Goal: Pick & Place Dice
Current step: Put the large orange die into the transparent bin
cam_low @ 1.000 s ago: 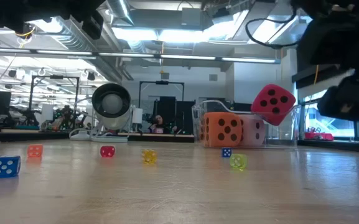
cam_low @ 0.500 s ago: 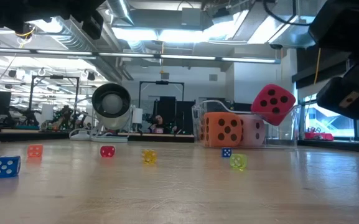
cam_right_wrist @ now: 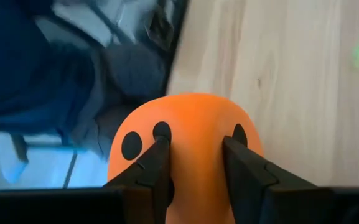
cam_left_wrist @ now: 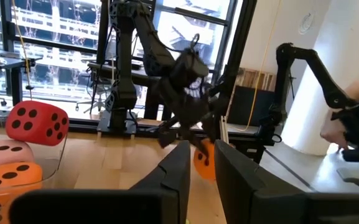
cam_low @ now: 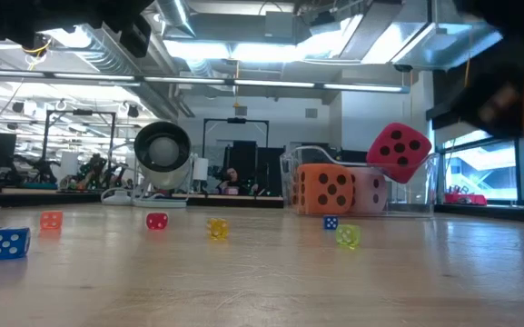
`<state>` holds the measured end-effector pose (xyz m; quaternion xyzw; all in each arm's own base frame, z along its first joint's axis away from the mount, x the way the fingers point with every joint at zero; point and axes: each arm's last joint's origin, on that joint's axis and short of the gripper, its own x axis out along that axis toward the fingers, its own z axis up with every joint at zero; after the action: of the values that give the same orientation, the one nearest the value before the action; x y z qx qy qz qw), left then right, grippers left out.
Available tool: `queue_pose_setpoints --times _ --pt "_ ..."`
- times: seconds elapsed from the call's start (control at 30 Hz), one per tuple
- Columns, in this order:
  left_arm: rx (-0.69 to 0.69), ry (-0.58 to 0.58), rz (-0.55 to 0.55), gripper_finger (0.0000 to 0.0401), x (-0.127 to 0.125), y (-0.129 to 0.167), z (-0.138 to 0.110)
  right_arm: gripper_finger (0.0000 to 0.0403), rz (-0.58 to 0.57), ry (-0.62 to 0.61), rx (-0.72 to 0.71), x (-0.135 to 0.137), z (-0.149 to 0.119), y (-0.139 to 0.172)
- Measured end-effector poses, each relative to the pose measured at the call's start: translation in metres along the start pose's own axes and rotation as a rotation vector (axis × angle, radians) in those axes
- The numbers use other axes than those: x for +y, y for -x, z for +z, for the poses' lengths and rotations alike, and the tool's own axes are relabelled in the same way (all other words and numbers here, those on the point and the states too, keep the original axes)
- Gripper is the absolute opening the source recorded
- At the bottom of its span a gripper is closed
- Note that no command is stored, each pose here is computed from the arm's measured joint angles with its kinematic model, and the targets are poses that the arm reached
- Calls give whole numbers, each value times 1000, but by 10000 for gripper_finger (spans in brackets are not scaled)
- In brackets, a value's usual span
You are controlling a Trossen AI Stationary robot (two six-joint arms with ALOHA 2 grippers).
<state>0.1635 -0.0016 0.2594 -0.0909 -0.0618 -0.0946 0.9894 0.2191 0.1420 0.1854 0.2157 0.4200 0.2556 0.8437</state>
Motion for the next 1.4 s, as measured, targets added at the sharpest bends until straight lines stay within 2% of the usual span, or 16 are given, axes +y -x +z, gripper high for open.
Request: queue_pose_setpoints --times 0.17,0.23,0.43,0.6,0.77,1.0,1.17,1.4 --pt "-6 -1 -1 62 0 0 1 115 -21 95 -169 19 24 21" --pt "-6 -1 -1 61 0 0 1 108 -65 135 -263 27 34 32" --pt "-6 5 -1 61 0 0 1 97 -300 221 -586 44 64 66" --pt "-6 7 -1 63 0 0 1 97 -559 287 -727 46 79 78" --pt "-7 13 -1 61 0 0 1 97 -800 298 -748 20 92 85" --pt "-7 18 -1 64 0 0 1 97 -917 284 -786 -24 117 103" --pt "-7 23 -2 65 0 0 1 97 -1031 227 -715 -52 118 116" --pt "-7 23 -1 61 0 0 1 97 -1101 199 -707 -78 124 129"
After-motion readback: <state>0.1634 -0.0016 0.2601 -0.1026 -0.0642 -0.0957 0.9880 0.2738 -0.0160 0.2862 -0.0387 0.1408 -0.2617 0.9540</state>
